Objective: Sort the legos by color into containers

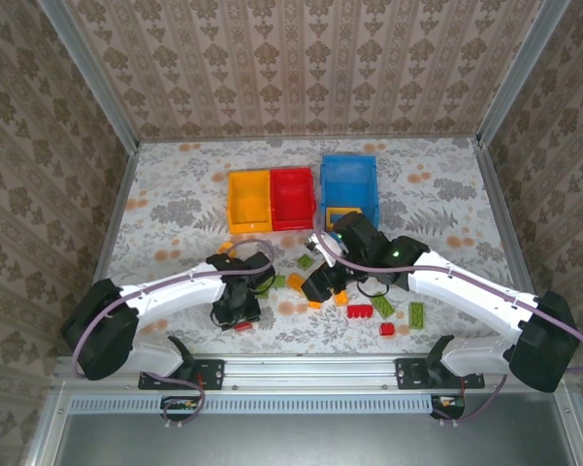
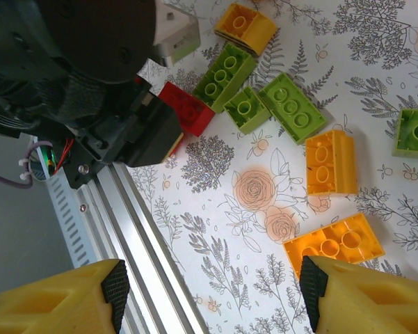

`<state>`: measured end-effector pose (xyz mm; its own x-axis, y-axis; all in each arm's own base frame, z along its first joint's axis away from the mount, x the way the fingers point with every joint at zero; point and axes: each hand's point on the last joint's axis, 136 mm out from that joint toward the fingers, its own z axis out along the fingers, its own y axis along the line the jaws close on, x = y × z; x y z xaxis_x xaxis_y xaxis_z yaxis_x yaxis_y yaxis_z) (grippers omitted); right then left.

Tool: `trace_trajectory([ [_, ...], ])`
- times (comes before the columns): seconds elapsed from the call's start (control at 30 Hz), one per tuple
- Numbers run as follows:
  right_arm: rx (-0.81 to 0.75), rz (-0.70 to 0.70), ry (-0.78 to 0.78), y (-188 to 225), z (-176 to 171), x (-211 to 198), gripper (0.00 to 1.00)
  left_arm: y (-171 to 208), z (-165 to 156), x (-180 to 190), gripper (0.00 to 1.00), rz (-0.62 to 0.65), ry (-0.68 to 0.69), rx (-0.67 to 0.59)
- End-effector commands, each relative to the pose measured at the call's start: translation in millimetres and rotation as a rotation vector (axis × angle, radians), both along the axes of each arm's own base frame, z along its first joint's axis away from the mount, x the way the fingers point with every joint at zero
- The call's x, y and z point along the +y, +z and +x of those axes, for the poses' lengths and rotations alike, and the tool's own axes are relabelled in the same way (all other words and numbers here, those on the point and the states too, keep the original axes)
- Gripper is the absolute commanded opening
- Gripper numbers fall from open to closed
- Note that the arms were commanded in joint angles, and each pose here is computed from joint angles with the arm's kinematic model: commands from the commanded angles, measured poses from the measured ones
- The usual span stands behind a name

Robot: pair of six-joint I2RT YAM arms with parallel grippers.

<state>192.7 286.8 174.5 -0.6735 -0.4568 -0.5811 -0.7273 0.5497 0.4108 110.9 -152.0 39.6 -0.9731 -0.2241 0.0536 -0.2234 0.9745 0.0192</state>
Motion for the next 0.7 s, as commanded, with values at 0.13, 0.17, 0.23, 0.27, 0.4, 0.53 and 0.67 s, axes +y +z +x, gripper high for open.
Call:
trace_trajectory([
  [0.13, -0.166, 0.237, -0.075, 87.5, 31.1, 4.8, 0.72, 97.0, 52.2, -9.8, 0.35, -0.011, -0.045, -0.182],
  [0.17, -0.199, 0.275, -0.084, 99.7, 36.0, 7.5, 0.73, 108.2, 67.4, -13.7, 0.35, -0.028, -0.048, -0.204],
  [0.23, -0.257, 0.314, -0.118, 116.9, 48.0, 10.0, 0.75, 125.4, 99.0, -19.2, 0.34, -0.038, -0.061, -0.247],
  [0.27, -0.284, 0.32, -0.148, 123.6, 56.0, 9.4, 0.76, 132.4, 117.5, -21.4, 0.34, -0.038, -0.075, -0.269],
  [0.4, -0.317, 0.299, -0.287, 129.4, 90.2, -3.9, 0.78, 141.3, 188.0, -26.3, 0.34, -0.029, -0.104, -0.333],
  [0.53, -0.312, 0.291, -0.349, 126.8, 106.2, -13.5, 0.78, 127.2, 245.3, -25.3, 0.34, -0.006, -0.107, -0.343],
  [0.67, -0.29, 0.26, -0.385, 116.1, 109.9, -19.8, 0.77, 109.3, 290.7, -27.0, 0.35, 0.013, -0.116, -0.341],
])
